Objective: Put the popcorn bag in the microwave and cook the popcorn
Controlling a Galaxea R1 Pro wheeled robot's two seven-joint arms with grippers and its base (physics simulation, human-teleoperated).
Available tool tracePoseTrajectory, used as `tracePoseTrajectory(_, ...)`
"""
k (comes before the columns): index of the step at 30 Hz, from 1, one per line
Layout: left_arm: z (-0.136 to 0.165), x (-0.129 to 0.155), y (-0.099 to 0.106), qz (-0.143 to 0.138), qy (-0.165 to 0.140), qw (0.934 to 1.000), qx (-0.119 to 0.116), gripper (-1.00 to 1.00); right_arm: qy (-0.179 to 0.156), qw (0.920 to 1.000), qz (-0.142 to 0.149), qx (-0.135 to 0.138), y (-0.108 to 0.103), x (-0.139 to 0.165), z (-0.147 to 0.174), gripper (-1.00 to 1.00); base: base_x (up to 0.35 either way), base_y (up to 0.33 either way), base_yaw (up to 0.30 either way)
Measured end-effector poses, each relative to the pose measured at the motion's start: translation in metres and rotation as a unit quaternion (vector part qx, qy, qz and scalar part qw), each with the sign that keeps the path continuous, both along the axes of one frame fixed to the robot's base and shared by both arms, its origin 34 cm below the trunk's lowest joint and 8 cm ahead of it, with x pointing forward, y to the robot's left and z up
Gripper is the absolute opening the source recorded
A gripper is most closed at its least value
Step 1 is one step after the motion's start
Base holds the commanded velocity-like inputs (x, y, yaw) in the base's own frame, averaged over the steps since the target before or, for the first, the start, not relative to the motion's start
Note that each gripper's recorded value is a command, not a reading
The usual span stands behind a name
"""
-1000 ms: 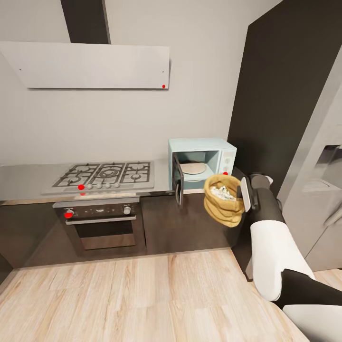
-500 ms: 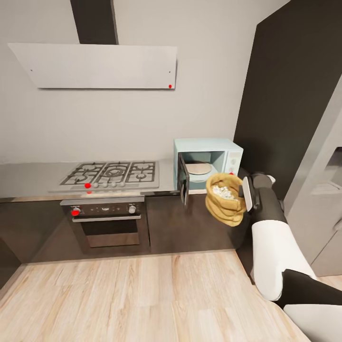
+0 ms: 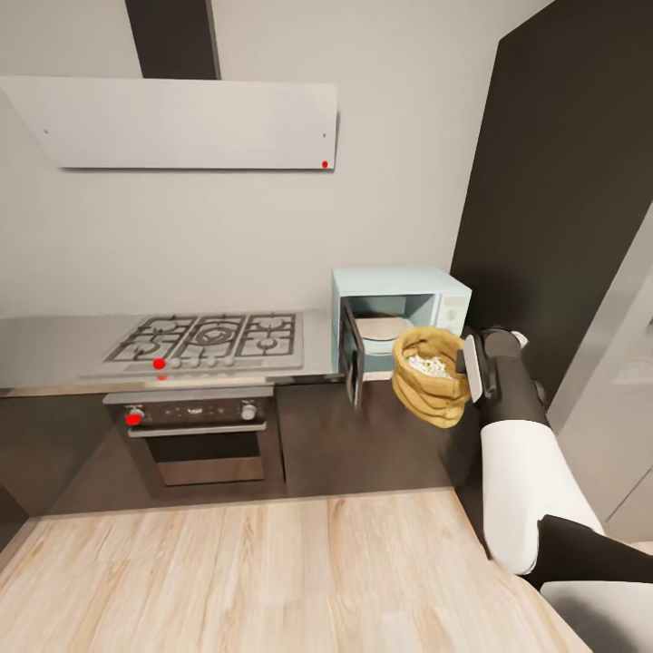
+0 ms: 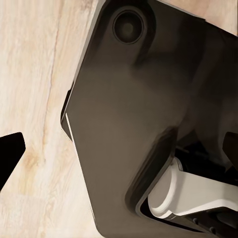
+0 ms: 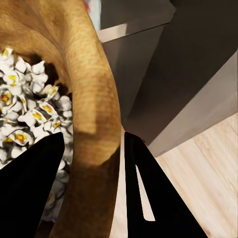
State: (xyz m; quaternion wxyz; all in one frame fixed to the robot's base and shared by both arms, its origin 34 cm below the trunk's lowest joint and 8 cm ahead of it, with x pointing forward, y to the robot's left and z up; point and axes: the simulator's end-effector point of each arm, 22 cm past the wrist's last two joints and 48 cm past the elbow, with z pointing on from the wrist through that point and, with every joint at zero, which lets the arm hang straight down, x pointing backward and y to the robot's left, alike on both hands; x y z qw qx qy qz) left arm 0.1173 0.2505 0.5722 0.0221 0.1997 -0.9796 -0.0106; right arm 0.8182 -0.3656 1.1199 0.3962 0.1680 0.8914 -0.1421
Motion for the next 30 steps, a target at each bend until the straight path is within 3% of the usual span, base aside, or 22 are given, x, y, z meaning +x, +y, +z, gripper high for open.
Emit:
tracePoseTrajectory(14,0.000,0.000,0.000,0.002,0.000,1.0000,0.000,1.00,-0.002,1.0000,-0.002,0.000,-0.002,0.000,0.002,-1.00,0.306,0.000,0.000)
tracePoseTrajectory(24,0.000,0.000,0.000,0.003,0.001,1.0000,0.000,1.00,-0.007,1.0000,-0.002,-0.002,-0.002,0.001,0.006,-1.00,0.031,0.000,0.003)
tracePoseTrajectory(30,0.000,0.000,0.000,0.003,0.001,1.0000,0.000,1.00,-0.017,0.9998,-0.005,-0.001,-0.004,0.001,0.013,-1.00,0.000,0.000,0.180)
